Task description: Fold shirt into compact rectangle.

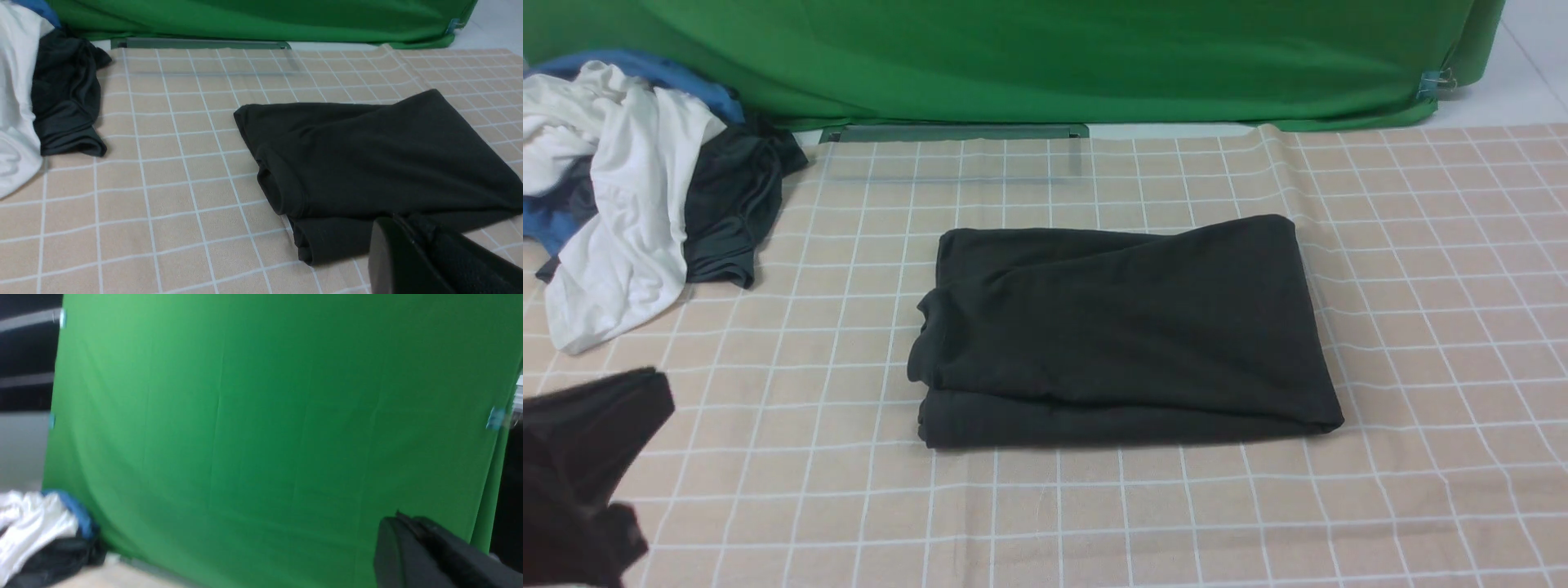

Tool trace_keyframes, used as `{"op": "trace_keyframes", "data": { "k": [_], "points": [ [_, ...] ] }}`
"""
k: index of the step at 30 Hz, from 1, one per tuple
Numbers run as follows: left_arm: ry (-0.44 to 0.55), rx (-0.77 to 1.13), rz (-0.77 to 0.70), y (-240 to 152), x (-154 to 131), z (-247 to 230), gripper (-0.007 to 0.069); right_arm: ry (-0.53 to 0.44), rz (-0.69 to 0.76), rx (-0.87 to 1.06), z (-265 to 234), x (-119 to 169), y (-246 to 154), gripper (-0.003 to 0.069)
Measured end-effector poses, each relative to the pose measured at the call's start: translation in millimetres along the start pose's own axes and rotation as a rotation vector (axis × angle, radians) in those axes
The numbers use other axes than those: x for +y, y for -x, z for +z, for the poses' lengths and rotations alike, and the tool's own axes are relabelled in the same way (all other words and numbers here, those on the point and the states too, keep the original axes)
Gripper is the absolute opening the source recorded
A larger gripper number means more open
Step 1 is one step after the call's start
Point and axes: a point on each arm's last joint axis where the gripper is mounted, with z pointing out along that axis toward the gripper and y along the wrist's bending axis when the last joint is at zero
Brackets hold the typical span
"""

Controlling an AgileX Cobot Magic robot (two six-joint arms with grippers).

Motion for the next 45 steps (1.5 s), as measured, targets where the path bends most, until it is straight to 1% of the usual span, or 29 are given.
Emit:
{"op": "trace_keyframes", "data": {
  "k": [4, 9, 13, 29, 33, 36, 40, 42, 45],
  "points": [
    [0.008, -0.071, 0.009, -14, 2, -7, 0.0019, -0.008, 0.000, -0.069, -7, 3, -15, 0.0057],
    [0.012, -0.108, 0.020, -15, 2, -11, 0.0019, -0.010, 0.000, -0.081, -7, 3, -16, 0.0091],
    [0.015, -0.131, 0.023, -13, 3, -11, 0.0019, -0.010, 0.000, -0.082, -7, 3, -16, 0.0101],
    [0.019, -0.139, 0.034, -13, 3, -11, 0.0019, -0.010, 0.001, -0.085, -7, 3, -15, 0.0130],
    [0.066, -0.196, 0.110, -12, 7, -11, 0.0019, -0.010, 0.001, -0.085, -7, 3, -15, 0.0144],
    [0.120, -0.270, 0.139, -20, 13, -11, 0.0019, -0.010, 0.001, -0.085, -7, 3, -15, 0.0149],
    [0.236, -0.337, 0.130, -51, 24, -9, 0.0020, -0.010, 0.001, -0.085, -7, 3, -15, 0.0161],
    [0.293, -0.320, 0.129, -70, 30, -5, 0.0020, -0.010, 0.001, -0.085, -7, 3, -15, 0.0165],
    [0.349, -0.268, 0.125, -91, 37, 2, 0.0020, -0.010, 0.001, -0.085, -7, 3, -15, 0.0172]
  ]
}}
